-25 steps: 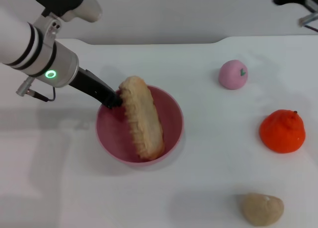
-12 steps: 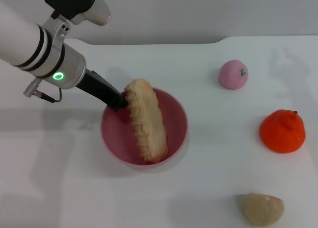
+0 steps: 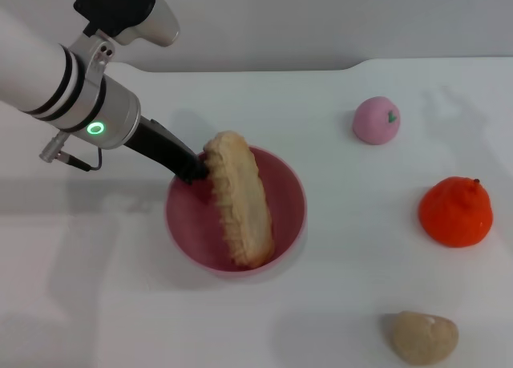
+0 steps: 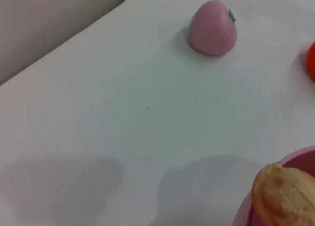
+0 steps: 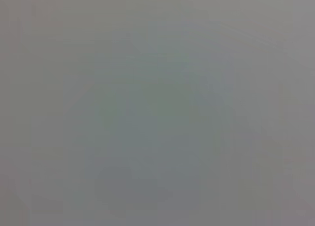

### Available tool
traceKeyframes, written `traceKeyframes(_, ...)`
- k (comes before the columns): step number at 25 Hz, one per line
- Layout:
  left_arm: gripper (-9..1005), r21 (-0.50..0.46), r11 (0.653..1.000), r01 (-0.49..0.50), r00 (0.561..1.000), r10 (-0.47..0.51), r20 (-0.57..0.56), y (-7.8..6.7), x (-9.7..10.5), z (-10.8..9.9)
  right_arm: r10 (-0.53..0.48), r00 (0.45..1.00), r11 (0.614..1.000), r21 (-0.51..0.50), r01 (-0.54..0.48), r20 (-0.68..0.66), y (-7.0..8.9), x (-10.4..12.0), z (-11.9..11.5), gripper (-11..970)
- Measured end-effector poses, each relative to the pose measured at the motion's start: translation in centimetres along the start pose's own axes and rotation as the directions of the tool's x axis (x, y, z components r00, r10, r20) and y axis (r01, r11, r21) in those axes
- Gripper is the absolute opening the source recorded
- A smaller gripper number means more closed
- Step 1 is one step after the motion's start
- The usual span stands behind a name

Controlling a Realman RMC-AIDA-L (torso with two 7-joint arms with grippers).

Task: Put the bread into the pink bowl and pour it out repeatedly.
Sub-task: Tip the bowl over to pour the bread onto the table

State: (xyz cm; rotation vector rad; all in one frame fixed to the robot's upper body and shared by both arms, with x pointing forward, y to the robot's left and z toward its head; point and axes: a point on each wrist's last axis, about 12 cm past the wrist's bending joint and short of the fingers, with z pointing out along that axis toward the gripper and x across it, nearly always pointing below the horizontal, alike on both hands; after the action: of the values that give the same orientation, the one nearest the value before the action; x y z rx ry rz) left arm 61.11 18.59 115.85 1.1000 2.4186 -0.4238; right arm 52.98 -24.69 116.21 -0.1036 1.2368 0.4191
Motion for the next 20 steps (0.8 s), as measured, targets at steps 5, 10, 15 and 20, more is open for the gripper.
traceKeyframes(5,89,-0.002,1.0,-0.01,1.0,0.01,0.002,-0.1,-0.2,0.1,0.079,0.994,0.964,-0.261,-0.057,0.075,-0.8,0.1,-2.5,317)
traceKeyframes(10,89,-0.007,0.999,-0.035,0.999,0.035,0.003,-0.4,-0.7,0.3,0.02,0.993,0.974,-0.228,0.007,0.113,-1.8,-0.2,-4.4,317)
traceKeyframes(15,90,-0.011,0.997,-0.081,0.997,0.081,-0.007,-1.3,-1.7,0.8,-0.039,0.991,0.99,-0.132,0.056,0.129,-3.8,-0.6,-6.1,317)
traceKeyframes(20,90,-0.029,0.992,-0.122,0.992,0.123,0.0,-2.1,-2.6,1.3,-0.075,0.987,0.995,-0.051,0.083,0.144,-6.0,-0.9,-8.0,317)
